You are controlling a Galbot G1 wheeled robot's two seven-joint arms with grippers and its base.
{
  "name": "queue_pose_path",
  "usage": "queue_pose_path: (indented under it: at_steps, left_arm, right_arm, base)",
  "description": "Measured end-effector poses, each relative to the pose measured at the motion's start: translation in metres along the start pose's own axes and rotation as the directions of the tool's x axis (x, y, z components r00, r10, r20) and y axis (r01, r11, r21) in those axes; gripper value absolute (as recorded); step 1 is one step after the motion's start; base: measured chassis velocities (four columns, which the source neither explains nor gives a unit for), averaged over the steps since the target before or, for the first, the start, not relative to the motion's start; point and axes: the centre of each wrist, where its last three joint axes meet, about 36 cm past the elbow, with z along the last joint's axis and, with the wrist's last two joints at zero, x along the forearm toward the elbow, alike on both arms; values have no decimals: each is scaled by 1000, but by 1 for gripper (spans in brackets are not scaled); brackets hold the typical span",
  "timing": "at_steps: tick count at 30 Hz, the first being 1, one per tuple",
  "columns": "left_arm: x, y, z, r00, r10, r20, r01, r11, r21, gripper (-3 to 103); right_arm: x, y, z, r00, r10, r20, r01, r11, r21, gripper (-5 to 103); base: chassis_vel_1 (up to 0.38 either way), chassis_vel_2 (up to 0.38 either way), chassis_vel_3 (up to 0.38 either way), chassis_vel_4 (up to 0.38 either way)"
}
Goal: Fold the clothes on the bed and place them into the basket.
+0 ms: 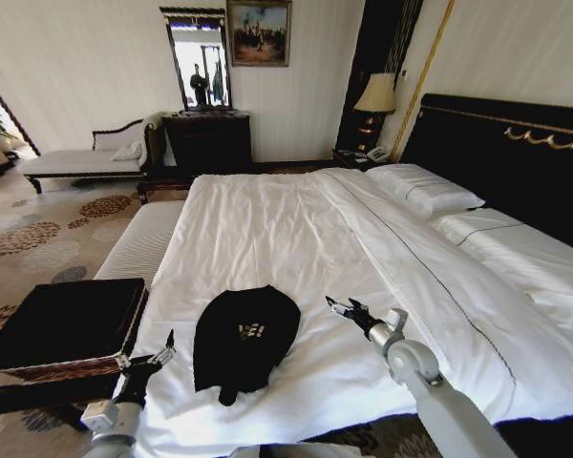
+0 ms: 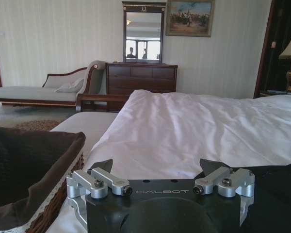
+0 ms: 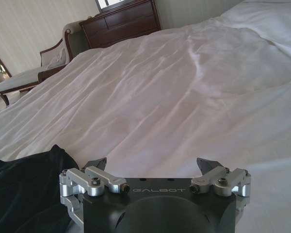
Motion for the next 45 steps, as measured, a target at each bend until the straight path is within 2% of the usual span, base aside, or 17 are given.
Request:
queue_pose_path:
  at_steps: [3, 6, 10, 11, 16, 21, 28, 33, 38, 40, 41, 45]
  left_arm:
    - [-3, -5, 4, 1000, 11, -9, -11, 1000, -2, 100]
    - [-4, -7, 6, 999, 27, -21, -27, 1000, -5, 100]
    - [-4, -11, 8, 999, 38, -34, -38, 999, -12, 100]
    - [-4, -11, 8, 999, 38, -34, -38, 999, -12, 100]
    - [0, -11, 10, 999, 26, -41, -27, 1000, -13, 100]
    - [3, -8, 12, 999, 13, -47, -14, 1000, -16, 100]
    - [4, -4, 9, 999, 3, -39, -4, 1000, -22, 100]
    - [4, -3, 8, 999, 3, -37, -4, 1000, -24, 100]
    - [4, -3, 8, 999, 0, -37, -1, 1000, -24, 100]
    - [4, -2, 8, 999, -3, -35, 2, 1000, -24, 100]
    - [4, -2, 8, 999, -3, -35, 2, 1000, -24, 100]
    - [4, 0, 8, 999, -6, -34, 5, 1000, -22, 100]
  right_arm:
    - [-23, -7, 2, 1000, -25, -11, 25, 1000, 16, 100]
    - [-43, -5, 1, 999, -49, -18, 49, 999, -2, 100]
    - [-73, 9, 7, 988, -146, -58, 139, 985, -100, 100]
    - [-73, 9, 7, 988, -146, -58, 139, 985, -100, 100]
    - [-85, 14, 13, 968, -239, -79, 220, 956, -195, 100]
    - [-91, 15, 15, 959, -270, -82, 248, 945, -214, 100]
    - [-97, 13, 18, 949, -291, -120, 264, 943, -202, 100]
    - [-107, 22, 19, 943, -307, -128, 280, 940, -193, 102]
    - [-116, 27, 17, 943, -309, -127, 283, 941, -189, 93]
    - [-118, 25, 16, 944, -304, -128, 279, 942, -186, 83]
    - [-118, 25, 16, 944, -304, -128, 279, 942, -186, 83]
    - [-117, 23, 17, 943, -303, -140, 277, 944, -179, 61]
  base:
    - [0, 0, 0, 0]
    - [0, 0, 0, 0]
    - [0, 0, 0, 0]
    - [0, 0, 0, 0]
    - [0, 0, 0, 0]
    - [0, 0, 0, 0]
    - [0, 0, 0, 0]
    - [0, 0, 0, 0]
    - [0, 0, 0, 0]
    - [0, 0, 0, 0]
    - [0, 0, 0, 0]
    - [0, 0, 0, 0]
